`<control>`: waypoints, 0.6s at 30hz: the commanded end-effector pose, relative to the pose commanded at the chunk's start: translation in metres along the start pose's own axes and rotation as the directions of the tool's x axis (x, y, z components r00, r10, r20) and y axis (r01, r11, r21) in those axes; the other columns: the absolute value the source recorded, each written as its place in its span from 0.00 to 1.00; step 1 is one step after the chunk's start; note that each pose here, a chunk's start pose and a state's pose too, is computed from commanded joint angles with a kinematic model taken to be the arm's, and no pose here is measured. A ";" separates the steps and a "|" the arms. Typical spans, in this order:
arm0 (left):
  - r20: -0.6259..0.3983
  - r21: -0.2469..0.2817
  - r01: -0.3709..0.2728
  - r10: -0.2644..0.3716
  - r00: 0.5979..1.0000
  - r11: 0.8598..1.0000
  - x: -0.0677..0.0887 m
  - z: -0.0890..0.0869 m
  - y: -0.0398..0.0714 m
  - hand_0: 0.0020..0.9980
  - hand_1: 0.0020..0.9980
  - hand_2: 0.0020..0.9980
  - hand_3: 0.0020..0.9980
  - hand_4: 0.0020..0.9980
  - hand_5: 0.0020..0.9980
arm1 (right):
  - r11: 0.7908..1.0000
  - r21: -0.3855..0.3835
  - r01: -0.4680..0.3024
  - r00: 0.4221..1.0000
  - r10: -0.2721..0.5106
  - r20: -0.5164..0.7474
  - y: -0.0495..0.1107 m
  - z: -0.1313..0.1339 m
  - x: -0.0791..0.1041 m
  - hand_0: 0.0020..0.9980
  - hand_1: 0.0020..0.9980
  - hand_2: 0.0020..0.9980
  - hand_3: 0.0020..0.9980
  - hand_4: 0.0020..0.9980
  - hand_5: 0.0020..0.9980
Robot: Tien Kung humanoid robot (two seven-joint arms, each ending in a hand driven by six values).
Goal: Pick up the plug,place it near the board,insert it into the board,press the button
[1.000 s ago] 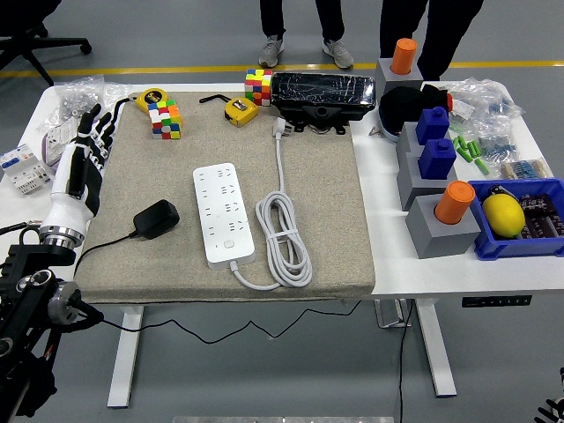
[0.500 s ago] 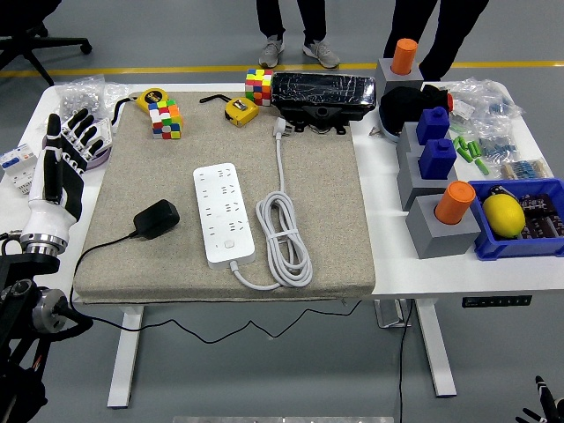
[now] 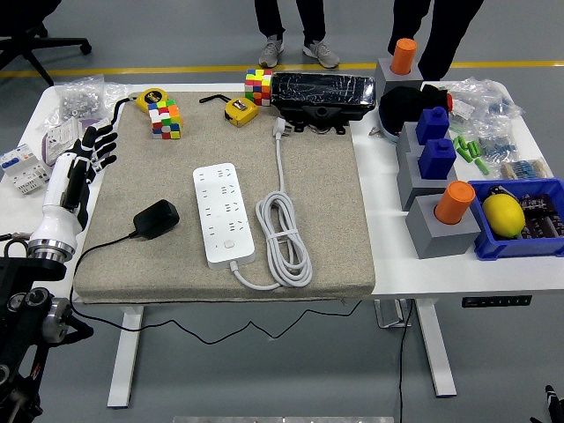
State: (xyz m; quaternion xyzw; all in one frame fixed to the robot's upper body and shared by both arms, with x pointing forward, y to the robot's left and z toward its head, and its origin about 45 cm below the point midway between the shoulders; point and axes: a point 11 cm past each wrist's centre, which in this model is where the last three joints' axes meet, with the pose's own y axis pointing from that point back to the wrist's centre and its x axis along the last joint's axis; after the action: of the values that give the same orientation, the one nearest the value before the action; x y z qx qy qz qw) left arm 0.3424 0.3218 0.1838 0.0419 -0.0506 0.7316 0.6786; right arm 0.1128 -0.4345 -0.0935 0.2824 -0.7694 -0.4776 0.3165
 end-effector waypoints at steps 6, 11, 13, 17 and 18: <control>0.013 0.017 0.010 -0.010 1.000 1.000 -0.004 -0.006 0.003 0.76 0.79 0.77 0.79 1.00 0.95 | 0.999 -0.037 -0.023 0.998 0.021 -0.051 -0.001 0.012 0.010 0.88 0.78 0.75 0.77 1.00 1.00; 0.026 0.030 0.022 -0.022 0.999 0.999 -0.009 -0.009 0.006 0.75 0.79 0.77 0.79 1.00 0.95 | 0.997 -0.067 -0.038 0.997 0.034 -0.071 -0.002 0.026 0.022 0.89 0.80 0.77 0.78 1.00 0.96; 0.029 0.030 0.024 -0.025 0.999 0.999 -0.010 -0.009 0.006 0.75 0.79 0.77 0.79 1.00 0.95 | 0.996 -0.074 -0.042 0.996 0.036 -0.076 -0.002 0.030 0.026 0.89 0.80 0.77 0.78 1.00 0.96; 0.036 0.029 0.029 -0.030 0.999 0.999 -0.012 -0.008 0.006 0.75 0.78 0.77 0.78 1.00 0.94 | 0.995 -0.091 -0.043 0.996 0.035 -0.082 -0.003 0.037 0.033 0.87 0.80 0.77 0.78 1.00 1.00; 0.037 0.028 0.030 -0.032 0.999 0.999 -0.013 -0.008 0.005 0.75 0.78 0.77 0.78 1.00 0.94 | 0.995 -0.094 -0.041 0.996 0.033 -0.085 -0.003 0.038 0.035 0.87 0.80 0.77 0.78 1.00 1.00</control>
State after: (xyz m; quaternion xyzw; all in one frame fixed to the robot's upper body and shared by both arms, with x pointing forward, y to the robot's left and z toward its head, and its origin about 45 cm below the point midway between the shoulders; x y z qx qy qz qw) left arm 0.3380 0.3101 0.1742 0.0657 -0.0526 0.7207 0.6881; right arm 0.0621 -0.4397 -0.1017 0.2722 -0.7368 -0.4958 0.3704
